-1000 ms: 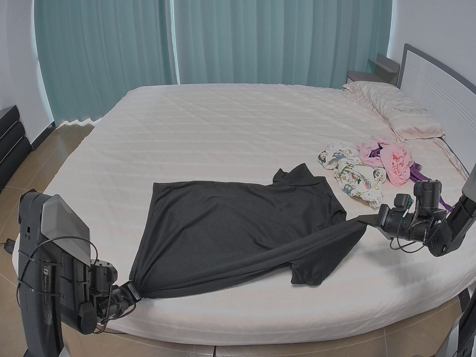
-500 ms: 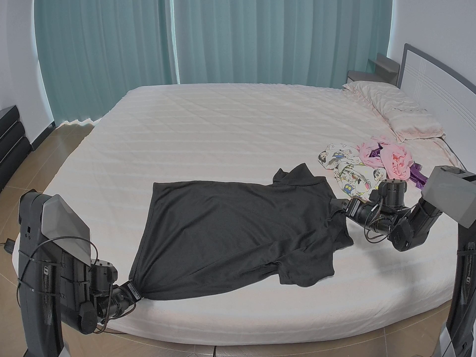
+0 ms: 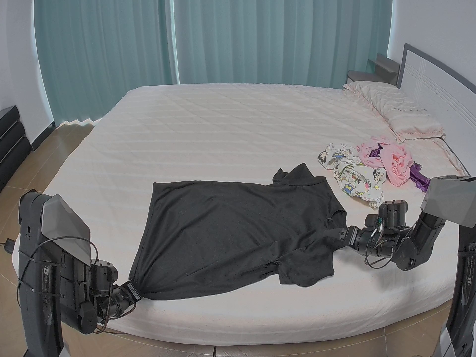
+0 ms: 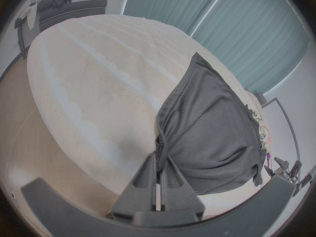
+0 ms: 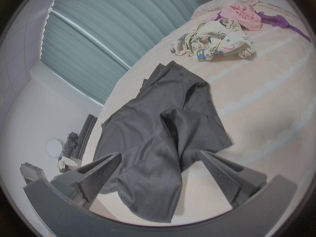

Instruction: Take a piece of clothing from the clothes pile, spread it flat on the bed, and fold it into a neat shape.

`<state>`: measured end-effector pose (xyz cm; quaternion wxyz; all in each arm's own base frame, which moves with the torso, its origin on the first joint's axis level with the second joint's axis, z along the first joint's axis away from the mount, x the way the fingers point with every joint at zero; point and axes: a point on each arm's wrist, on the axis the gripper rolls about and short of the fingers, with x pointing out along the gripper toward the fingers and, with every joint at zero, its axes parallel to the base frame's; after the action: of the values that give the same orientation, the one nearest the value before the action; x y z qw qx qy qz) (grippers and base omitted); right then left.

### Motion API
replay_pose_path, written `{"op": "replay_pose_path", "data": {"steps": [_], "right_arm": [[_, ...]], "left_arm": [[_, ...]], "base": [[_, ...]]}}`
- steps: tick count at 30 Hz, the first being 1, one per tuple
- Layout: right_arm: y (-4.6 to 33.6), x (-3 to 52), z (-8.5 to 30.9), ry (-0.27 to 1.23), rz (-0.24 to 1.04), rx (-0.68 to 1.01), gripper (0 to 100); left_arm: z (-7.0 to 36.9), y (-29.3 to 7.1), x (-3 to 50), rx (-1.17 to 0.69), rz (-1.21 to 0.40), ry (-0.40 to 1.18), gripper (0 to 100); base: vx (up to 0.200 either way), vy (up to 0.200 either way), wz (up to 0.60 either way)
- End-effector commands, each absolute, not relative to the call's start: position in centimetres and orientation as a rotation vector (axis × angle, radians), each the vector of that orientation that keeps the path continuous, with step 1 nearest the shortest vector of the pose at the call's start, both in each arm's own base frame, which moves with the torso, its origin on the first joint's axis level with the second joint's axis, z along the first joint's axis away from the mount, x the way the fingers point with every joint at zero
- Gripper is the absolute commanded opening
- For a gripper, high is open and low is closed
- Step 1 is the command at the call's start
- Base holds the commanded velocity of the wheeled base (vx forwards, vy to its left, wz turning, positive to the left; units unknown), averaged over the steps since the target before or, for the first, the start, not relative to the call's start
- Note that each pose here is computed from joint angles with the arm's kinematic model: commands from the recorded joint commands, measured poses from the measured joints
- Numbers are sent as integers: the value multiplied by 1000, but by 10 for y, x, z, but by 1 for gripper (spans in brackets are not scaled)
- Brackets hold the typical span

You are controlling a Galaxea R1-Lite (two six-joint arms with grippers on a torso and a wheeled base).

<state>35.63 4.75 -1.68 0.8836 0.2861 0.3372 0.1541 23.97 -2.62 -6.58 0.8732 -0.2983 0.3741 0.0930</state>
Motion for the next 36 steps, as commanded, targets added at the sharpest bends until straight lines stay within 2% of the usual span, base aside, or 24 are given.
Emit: {"op": "replay_pose_path", "data": {"steps": [1, 7, 8, 16, 20, 21, 24, 36], "right_arm": [[58, 344, -29, 768, 341, 573, 100], [71, 339, -41, 815, 364, 553, 100], [73, 338, -43, 822, 368, 549, 0], [77, 345, -43, 780, 344, 524, 0], [74, 345, -30, 743, 346, 532, 0], [70, 348, -13, 697, 350, 540, 0], [66, 350, 3, 656, 350, 543, 0], [39, 323, 29, 677, 350, 588, 0]], "left_arm": [[-65, -26, 240, -626, 189, 768, 0], [-65, -26, 241, -626, 188, 766, 0], [-65, -26, 241, -626, 189, 768, 0], [-65, -26, 240, -617, 186, 770, 0], [-67, -26, 240, -605, 185, 775, 0], [-67, -26, 240, -603, 186, 778, 0], [-67, -26, 240, -604, 187, 778, 0], [-67, -26, 239, -604, 184, 782, 0]], "base": [[0, 0, 0], [0, 0, 0], [0, 0, 0], [0, 0, 0], [0, 0, 0], [0, 0, 0], [0, 0, 0], [0, 0, 0]]}}
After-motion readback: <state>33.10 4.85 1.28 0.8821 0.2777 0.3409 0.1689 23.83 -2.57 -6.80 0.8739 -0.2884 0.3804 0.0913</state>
